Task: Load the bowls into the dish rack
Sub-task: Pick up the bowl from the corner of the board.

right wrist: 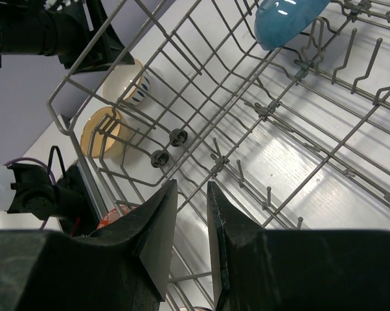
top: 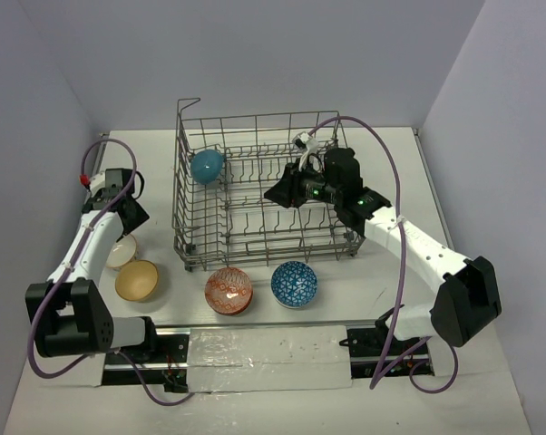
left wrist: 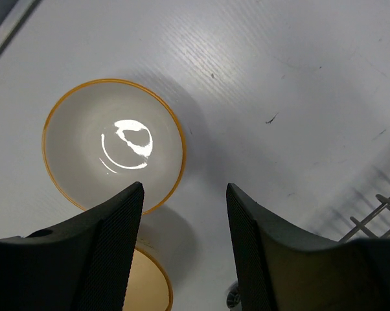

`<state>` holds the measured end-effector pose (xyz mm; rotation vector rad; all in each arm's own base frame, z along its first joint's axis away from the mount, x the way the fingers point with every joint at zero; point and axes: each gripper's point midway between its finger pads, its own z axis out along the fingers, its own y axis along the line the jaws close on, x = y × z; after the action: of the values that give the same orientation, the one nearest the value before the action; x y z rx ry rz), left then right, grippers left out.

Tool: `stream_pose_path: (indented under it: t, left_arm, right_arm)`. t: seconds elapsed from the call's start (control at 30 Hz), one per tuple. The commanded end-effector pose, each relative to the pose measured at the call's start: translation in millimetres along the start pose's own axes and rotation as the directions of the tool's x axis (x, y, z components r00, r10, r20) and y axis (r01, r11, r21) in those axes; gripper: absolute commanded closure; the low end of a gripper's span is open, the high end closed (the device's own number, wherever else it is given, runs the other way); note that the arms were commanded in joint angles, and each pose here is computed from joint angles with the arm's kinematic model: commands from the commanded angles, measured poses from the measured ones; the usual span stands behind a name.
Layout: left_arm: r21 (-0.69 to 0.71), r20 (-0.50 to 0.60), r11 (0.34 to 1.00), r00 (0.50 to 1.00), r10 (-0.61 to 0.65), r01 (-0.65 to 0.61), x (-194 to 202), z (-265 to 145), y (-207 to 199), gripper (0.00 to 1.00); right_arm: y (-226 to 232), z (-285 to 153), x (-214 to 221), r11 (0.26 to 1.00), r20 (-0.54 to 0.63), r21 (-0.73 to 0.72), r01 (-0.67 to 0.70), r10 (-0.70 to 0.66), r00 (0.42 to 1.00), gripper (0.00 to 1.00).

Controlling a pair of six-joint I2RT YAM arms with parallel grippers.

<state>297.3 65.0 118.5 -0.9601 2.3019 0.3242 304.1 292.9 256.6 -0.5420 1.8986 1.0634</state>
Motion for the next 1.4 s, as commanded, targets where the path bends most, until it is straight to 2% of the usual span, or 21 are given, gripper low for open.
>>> stream_pose_path:
  t: [0.0, 0.53, 1.37]
  left_arm:
    - [0.044, -0.049, 0.999, 0.999, 0.014, -0.012, 9.3, 9.0, -6.4, 0.41]
    - [0.009, -0.116, 0.999, 0.992, 0.05, -0.05, 23.8, 33.6, -9.3, 0.42]
    - [-0.015, -0.152, 0.997, 0.986, 0.069, -0.073, 38.5, 50.8, -6.7, 0.52]
  right_arm:
    - [3.9, -2.1, -9.6, 0.999, 0.042, -0.03, 0.021, -0.02, 0.999, 0.67]
    - [-2.5, 2.4, -4.5, 1.0, 0.021, -0.023, 0.014, -0.014, 1.0, 0.67]
    - [-10.0, 6.0, -0.4, 1.0, 0.006, 0.001, 0.008, -0.008, 1.0, 0.67]
